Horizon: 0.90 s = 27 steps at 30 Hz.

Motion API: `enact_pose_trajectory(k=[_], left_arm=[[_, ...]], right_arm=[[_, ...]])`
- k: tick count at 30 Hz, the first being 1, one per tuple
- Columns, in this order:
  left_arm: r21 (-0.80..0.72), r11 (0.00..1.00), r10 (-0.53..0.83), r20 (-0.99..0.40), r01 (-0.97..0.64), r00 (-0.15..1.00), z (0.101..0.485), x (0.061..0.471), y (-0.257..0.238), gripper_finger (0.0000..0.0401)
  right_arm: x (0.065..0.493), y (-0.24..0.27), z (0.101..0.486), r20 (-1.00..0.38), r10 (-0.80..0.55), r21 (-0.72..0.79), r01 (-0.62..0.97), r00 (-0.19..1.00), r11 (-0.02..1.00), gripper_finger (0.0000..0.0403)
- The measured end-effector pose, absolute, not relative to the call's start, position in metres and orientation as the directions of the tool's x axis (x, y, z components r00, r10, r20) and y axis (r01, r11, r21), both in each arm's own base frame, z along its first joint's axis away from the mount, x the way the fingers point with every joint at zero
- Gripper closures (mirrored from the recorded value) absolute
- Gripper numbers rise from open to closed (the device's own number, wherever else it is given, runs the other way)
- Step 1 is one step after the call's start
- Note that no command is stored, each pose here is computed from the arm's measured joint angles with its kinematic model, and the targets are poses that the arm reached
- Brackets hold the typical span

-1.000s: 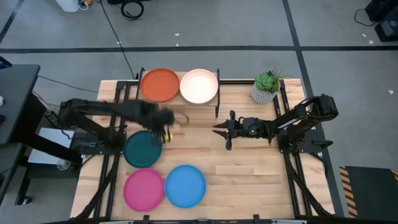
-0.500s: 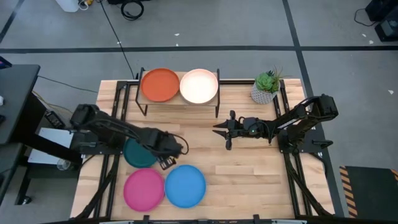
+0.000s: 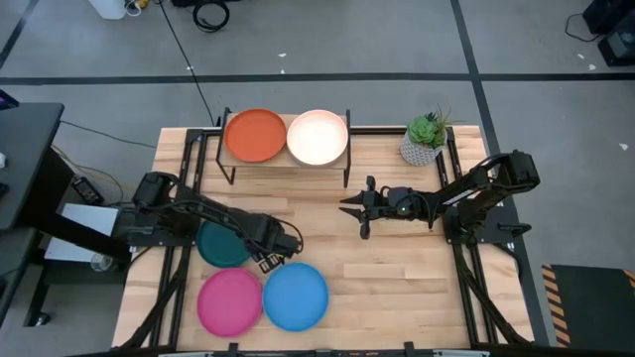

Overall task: Place and stack plates onto a shelf
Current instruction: Stack the green plate on top of the orange plate on the shelf

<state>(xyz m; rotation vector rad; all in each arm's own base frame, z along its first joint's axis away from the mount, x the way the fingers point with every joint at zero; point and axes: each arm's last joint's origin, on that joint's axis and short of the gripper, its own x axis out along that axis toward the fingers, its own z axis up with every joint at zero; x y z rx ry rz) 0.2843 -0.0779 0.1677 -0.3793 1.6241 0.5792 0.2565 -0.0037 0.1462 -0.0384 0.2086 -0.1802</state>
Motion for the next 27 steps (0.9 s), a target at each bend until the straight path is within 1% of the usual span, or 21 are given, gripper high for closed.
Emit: enact_pose_trajectory(k=[5, 9, 12, 16, 21, 24, 27], left_arm=[[0.182, 0.829, 0.107, -0.980, -0.530, -0.169, 0.158, 0.285, -0.083, 0.0253], [0.195, 0.847, 0.117, -0.976, -0.495, -0.184, 0.151, 0.286, -0.087, 0.0266], [0.186, 0.857, 0.115, -0.978, -0.481, -0.175, 0.148, 0.288, -0.088, 0.0287], [0.162, 0.861, 0.094, -0.982, -0.482, -0.163, 0.148, 0.289, -0.089, 0.0328], [0.127, 0.890, 0.064, -0.986, -0.438, -0.156, 0.153, 0.293, -0.091, 0.0374], [0.109, 0.910, 0.049, -0.986, -0.400, -0.157, 0.161, 0.296, -0.093, 0.0388], [0.091, 0.929, 0.035, -0.986, -0.357, -0.162, 0.178, 0.302, -0.095, 0.0388]], right_arm=[[0.256, -0.004, 0.146, -0.204, -0.182, -0.057, 0.174, 0.962, 0.983, 0.0301], [0.257, -0.004, 0.146, -0.204, -0.182, -0.057, 0.174, 0.962, 0.983, 0.0301], [0.257, -0.004, 0.146, -0.204, -0.182, -0.057, 0.174, 0.962, 0.983, 0.0301], [0.256, -0.004, 0.146, -0.204, -0.182, -0.057, 0.174, 0.962, 0.983, 0.0301], [0.257, -0.004, 0.146, -0.204, -0.182, -0.057, 0.174, 0.962, 0.983, 0.0301], [0.257, -0.004, 0.146, -0.204, -0.182, -0.056, 0.174, 0.962, 0.983, 0.0301], [0.256, -0.004, 0.146, -0.204, -0.181, -0.056, 0.174, 0.962, 0.983, 0.0301]])
